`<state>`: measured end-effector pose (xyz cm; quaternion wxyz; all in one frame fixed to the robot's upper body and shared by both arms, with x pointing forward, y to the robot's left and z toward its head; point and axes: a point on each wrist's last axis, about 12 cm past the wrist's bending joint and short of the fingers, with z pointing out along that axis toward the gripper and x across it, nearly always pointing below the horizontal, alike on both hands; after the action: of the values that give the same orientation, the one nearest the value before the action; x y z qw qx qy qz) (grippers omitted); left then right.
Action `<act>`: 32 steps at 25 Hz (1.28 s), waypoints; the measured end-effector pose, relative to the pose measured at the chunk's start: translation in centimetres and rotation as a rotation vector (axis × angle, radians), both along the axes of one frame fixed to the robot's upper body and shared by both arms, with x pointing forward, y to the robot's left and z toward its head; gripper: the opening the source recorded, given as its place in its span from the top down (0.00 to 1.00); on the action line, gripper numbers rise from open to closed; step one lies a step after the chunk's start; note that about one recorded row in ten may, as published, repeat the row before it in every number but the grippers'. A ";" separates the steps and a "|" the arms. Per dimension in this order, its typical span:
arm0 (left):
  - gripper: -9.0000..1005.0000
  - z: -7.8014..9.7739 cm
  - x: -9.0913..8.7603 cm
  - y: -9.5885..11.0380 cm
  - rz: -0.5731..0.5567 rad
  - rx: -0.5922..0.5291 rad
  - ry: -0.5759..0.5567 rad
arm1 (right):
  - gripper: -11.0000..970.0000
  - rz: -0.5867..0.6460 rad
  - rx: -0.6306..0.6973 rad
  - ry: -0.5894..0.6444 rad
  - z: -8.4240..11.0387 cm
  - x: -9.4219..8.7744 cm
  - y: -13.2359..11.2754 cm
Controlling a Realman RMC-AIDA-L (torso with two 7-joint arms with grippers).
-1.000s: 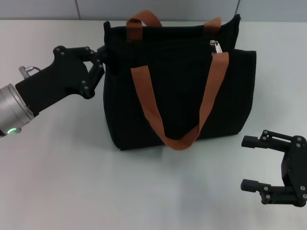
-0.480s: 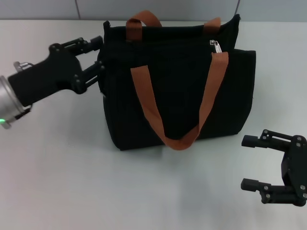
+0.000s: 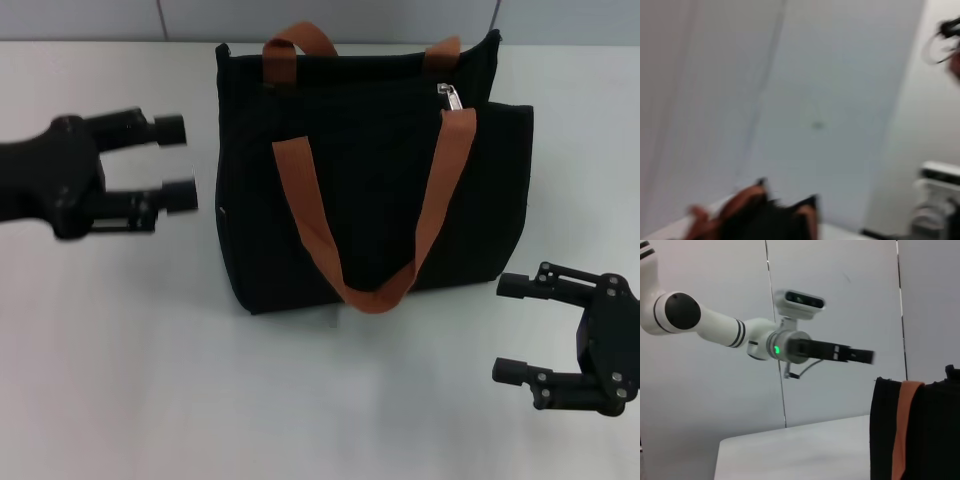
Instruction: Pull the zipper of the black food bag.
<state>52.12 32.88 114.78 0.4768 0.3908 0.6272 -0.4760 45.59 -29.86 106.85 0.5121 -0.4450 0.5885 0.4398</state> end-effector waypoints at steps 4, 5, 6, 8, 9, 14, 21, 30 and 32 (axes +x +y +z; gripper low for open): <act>0.18 -1.0 -1.0 -1.1 -0.069 -0.045 0.001 | 0.18 0.006 0.001 0.002 -0.1 0.1 0.3; 0.17 -1.5 -1.3 -1.6 -0.088 -0.052 0.002 | 0.18 0.006 0.001 0.002 -0.1 0.1 0.3; 0.17 -1.5 -1.3 -1.6 -0.088 -0.052 0.002 | 0.18 0.011 0.005 0.008 -0.2 0.1 0.5; 0.17 -4.6 -3.2 -4.5 -0.169 -0.095 -0.005 | 0.18 0.016 0.006 0.014 -0.2 0.0 0.6; 0.17 -5.5 -3.7 -5.1 -0.173 -0.096 -0.021 | 0.18 0.022 0.005 0.020 -0.4 -0.1 0.7; 0.17 -8.4 -5.6 -6.9 -0.162 -0.055 -0.058 | 0.18 0.054 -0.032 0.048 -1.1 -0.2 1.3; 0.17 -10.7 -5.9 -7.9 -0.151 0.067 -0.014 | 0.18 0.074 -0.075 0.071 -2.7 -0.5 2.4; 0.17 -10.7 -5.9 -8.1 -0.171 0.077 -0.012 | 0.18 0.072 -0.075 0.072 -2.9 -0.6 2.4; 0.17 -10.7 -5.9 -8.1 -0.173 0.075 -0.012 | 0.18 0.071 -0.075 0.073 -2.9 -0.7 2.4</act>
<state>46.17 24.81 104.07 0.4227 0.4642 0.6055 -0.4891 44.89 -27.47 103.96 0.4572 -0.4681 0.6067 0.4513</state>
